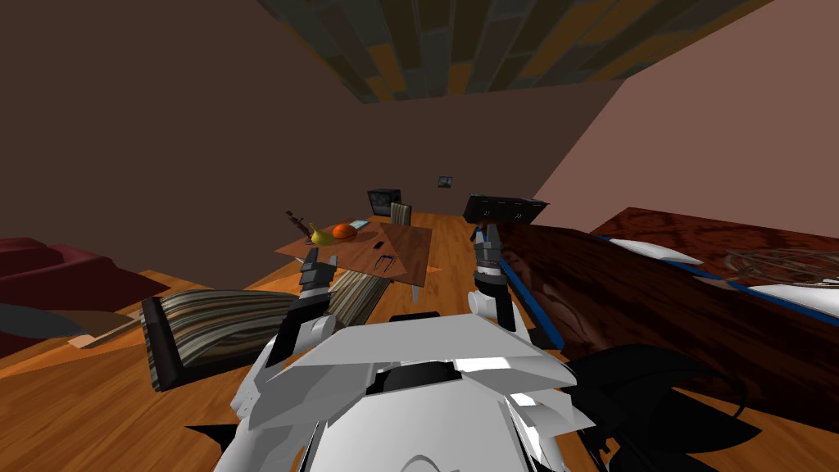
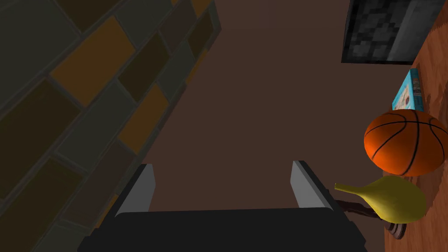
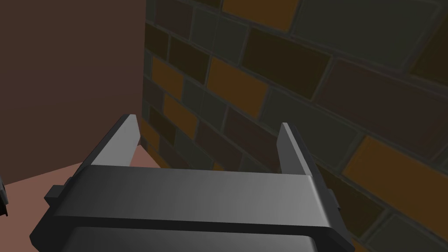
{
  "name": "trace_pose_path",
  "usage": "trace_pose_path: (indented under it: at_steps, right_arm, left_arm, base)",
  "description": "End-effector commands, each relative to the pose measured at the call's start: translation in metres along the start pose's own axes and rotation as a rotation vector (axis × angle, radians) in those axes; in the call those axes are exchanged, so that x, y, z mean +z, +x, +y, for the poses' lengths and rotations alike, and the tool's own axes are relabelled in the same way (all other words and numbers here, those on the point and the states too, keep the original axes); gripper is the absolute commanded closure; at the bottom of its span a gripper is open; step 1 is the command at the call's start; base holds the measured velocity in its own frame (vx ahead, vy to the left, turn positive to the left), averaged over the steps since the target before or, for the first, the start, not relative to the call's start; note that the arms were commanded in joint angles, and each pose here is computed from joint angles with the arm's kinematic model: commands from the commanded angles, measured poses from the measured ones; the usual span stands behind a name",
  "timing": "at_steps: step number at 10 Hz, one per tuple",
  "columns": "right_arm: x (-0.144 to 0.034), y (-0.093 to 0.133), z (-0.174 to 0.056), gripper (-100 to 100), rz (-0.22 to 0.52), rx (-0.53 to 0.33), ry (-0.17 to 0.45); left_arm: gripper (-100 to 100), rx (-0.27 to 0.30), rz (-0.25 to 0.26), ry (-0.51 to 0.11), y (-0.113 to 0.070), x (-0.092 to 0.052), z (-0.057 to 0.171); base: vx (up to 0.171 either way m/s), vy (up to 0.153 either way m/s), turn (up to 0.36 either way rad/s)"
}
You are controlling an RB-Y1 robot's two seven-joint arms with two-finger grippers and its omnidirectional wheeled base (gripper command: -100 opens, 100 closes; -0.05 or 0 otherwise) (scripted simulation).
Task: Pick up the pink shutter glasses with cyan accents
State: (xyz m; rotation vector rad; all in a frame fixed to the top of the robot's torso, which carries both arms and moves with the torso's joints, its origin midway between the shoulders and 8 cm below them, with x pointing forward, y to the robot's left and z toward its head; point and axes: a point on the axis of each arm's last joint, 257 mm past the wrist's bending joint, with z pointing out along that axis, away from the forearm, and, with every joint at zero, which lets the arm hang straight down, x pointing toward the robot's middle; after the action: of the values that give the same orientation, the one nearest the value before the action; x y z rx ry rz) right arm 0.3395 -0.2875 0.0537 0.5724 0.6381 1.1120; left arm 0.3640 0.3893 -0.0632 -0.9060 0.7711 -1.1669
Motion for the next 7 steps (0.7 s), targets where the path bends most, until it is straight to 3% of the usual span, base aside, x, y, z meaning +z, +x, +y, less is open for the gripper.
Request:
trace_pose_path:
  at_steps: [1,3,6,7]
  right_arm:
    - [0.0,0.0,0.0,0,0.0,0.0,0.0]
    - [0.0,0.0,0.0,0,0.0,0.0,0.0]
    - [0.0,0.0,0.0,0,0.0,0.0,0.0]
    - [0.0,0.0,0.0,0,0.0,0.0,0.0]
  left_arm:
    - [-100,0.021,-0.009,-0.03,-0.011,-0.001,0.003]
    - [-100,0.08,-0.053,-0.135,-0.052,-0.012,0.035]
    - [-100,0.155,-0.14,-0.29,-0.123,-0.034,0.076]
    - [-100,0.162,-0.152,-0.301,-0.131,-0.038,0.079]
  base:
    - [-0.055,-0.122,0.003]
    - [-0.057,-0.127,-0.022]
    - [-0.051,-0.208,-0.025]
    - [-0.017,-0.153,0.001]
